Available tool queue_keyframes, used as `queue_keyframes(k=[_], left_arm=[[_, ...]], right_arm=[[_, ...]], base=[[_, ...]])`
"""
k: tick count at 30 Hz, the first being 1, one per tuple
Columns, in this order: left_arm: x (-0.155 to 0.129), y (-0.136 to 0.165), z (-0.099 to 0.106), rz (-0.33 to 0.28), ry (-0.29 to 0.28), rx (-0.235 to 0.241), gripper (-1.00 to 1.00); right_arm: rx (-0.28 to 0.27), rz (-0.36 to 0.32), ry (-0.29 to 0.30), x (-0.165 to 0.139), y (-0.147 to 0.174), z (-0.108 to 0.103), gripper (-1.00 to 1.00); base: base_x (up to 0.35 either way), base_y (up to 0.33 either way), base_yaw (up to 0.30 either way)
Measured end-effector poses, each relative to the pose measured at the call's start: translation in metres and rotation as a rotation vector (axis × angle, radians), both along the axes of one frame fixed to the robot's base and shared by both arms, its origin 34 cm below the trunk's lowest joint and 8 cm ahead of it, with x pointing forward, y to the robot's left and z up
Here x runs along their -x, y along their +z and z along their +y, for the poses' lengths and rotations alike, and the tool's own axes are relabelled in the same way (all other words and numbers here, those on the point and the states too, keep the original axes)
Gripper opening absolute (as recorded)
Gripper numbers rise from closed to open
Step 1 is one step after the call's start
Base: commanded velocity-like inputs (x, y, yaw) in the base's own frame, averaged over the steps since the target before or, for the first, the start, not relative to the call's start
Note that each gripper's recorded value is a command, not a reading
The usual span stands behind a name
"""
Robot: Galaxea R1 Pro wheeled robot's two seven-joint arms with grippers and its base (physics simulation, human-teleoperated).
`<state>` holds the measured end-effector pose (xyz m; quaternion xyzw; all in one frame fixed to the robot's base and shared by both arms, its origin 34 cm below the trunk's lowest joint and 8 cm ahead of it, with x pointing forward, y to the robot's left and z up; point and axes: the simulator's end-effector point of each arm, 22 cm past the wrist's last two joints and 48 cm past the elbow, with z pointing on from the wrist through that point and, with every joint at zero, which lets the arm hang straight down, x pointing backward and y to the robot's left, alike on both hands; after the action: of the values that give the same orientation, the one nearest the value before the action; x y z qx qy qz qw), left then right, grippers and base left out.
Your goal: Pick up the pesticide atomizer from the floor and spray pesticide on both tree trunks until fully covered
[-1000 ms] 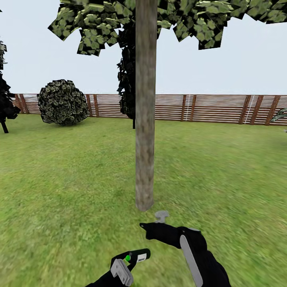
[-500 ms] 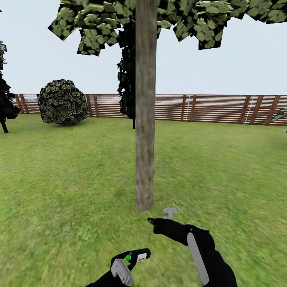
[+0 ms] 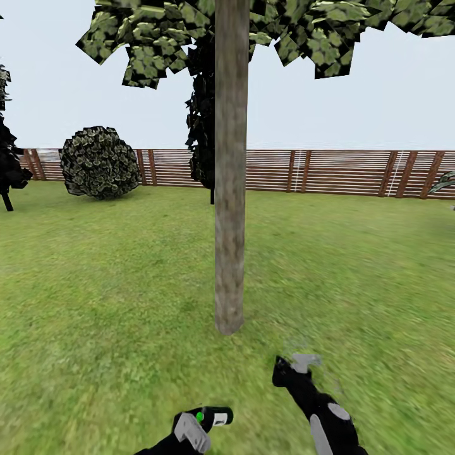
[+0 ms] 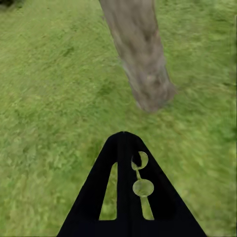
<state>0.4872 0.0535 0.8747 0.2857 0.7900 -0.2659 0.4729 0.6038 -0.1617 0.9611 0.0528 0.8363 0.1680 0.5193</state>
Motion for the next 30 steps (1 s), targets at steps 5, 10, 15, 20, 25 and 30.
queue_keyframes(k=[5,10,15,20,25,30], left_arm=[[0.007,-0.019,0.006,0.099,0.019,-0.031,-1.0],[0.003,-0.03,0.015,0.138,0.083,-0.065,-1.0],[-0.013,-0.04,0.028,0.187,0.257,-0.107,-1.0],[-0.006,-0.064,0.051,0.308,0.359,-0.212,-1.0],[-0.009,-0.073,0.089,0.34,0.515,-0.326,-1.0],[-0.012,-0.054,0.111,0.426,0.638,-0.368,-1.0]], right_arm=[[0.121,0.022,-0.161,0.043,-0.061,-0.086,-1.0],[0.163,0.074,-0.273,0.068,-0.093,-0.146,-1.0],[0.19,-0.009,-0.334,0.082,-0.107,-0.161,-1.0],[0.203,-0.059,-0.371,0.096,-0.117,-0.165,-1.0],[0.21,-0.032,-0.365,0.11,-0.134,-0.161,-1.0],[0.214,0.018,-0.352,0.125,-0.155,-0.156,-1.0]], base=[[0.0,0.0,0.0],[0.0,0.0,0.0],[0.0,0.0,0.0],[0.0,0.0,0.0],[0.0,0.0,0.0],[0.0,0.0,0.0]])
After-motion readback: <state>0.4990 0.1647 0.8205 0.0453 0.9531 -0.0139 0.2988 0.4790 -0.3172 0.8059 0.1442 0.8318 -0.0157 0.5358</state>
